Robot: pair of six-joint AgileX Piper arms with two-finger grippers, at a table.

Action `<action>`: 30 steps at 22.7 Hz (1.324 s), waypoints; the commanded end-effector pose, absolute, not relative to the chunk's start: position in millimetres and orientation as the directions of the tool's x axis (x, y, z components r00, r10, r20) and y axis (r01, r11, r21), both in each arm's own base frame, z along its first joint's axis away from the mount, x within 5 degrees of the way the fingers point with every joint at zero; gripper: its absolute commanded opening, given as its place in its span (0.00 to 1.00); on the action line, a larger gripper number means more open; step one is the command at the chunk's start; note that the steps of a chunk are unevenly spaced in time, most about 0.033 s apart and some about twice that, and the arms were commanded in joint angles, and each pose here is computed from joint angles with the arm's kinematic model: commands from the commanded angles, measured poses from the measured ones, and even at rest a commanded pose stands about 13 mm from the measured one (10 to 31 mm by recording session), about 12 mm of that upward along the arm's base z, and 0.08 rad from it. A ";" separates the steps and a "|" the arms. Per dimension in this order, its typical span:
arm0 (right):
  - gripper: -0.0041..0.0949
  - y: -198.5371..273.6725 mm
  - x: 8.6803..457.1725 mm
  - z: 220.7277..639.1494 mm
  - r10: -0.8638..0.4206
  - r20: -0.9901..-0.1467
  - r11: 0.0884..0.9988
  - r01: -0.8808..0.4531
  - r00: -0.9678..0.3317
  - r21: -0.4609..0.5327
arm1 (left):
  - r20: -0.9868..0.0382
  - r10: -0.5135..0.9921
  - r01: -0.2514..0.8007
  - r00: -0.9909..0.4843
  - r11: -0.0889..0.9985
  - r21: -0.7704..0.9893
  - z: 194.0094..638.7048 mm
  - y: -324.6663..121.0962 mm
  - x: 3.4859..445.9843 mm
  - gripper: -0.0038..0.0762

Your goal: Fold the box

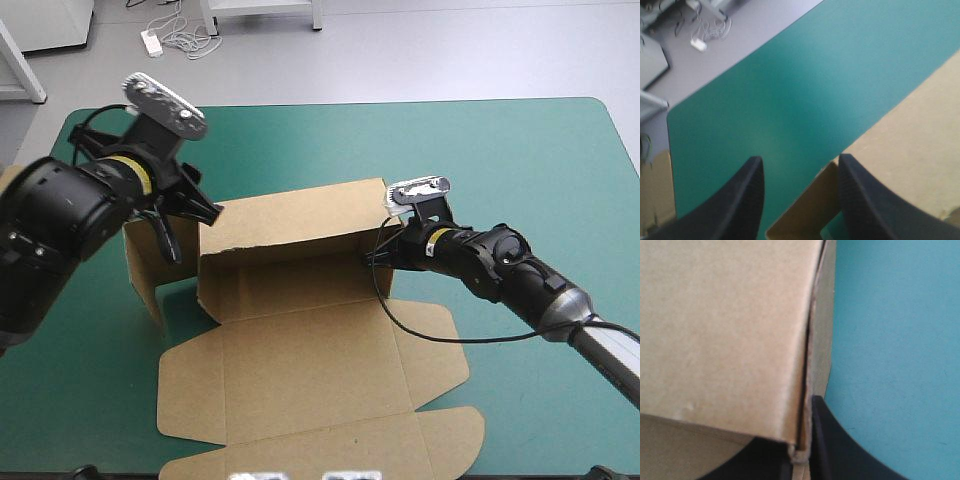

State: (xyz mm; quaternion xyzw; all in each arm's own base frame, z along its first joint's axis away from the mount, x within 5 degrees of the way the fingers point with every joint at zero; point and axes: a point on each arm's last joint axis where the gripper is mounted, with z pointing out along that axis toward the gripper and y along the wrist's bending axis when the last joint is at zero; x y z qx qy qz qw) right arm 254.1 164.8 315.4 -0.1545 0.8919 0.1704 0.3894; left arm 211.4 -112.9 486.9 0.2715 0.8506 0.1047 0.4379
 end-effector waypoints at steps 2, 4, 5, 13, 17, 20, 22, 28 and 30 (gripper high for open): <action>0.04 163.0 251.8 345.4 -0.122 -0.785 0.891 -0.416 -0.607 0.183 | -0.763 0.353 0.266 -0.542 0.933 0.242 496.0 -63.0 225.4 0.47; 0.04 162.3 250.8 350.4 -0.132 -0.771 0.893 -0.412 -0.623 0.180 | -0.785 0.252 0.229 -0.565 0.963 0.145 494.1 -41.2 236.4 0.47; 0.04 161.7 249.9 352.9 -0.142 -0.760 0.895 -0.411 -0.634 0.176 | -0.788 0.201 0.212 -0.582 0.973 0.092 492.0 -30.8 241.5 0.47; 0.04 153.3 243.8 401.3 -0.200 -0.735 0.908 -0.404 -0.648 0.109 | -0.747 -0.028 0.089 -0.664 0.989 -0.116 470.1 31.9 267.3 0.47; 0.04 139.6 237.0 431.4 -0.224 -0.696 0.937 -0.348 -0.682 0.040 | -0.707 -0.067 0.042 -0.704 0.990 -0.136 441.5 42.1 279.3 0.47; 0.04 133.5 240.3 435.6 -0.225 -0.642 0.951 -0.310 -0.733 0.020 | -0.668 -0.086 0.032 -0.739 0.986 -0.162 422.2 43.1 286.0 0.47; 0.04 130.0 251.6 431.0 -0.206 -0.599 0.962 -0.274 -0.774 0.023 | -0.665 -0.091 0.029 -0.742 0.985 -0.168 418.6 43.4 288.1 0.47; 0.04 127.4 305.7 399.9 -0.118 -0.485 0.960 -0.224 -0.867 0.167 | -0.687 -0.116 0.036 -0.717 0.979 -0.203 421.4 41.1 290.5 0.47; 0.04 128.2 325.6 387.9 -0.099 -0.456 0.964 -0.199 -0.884 0.178 | -0.689 -0.114 0.037 -0.716 0.979 -0.201 421.5 41.1 290.6 0.47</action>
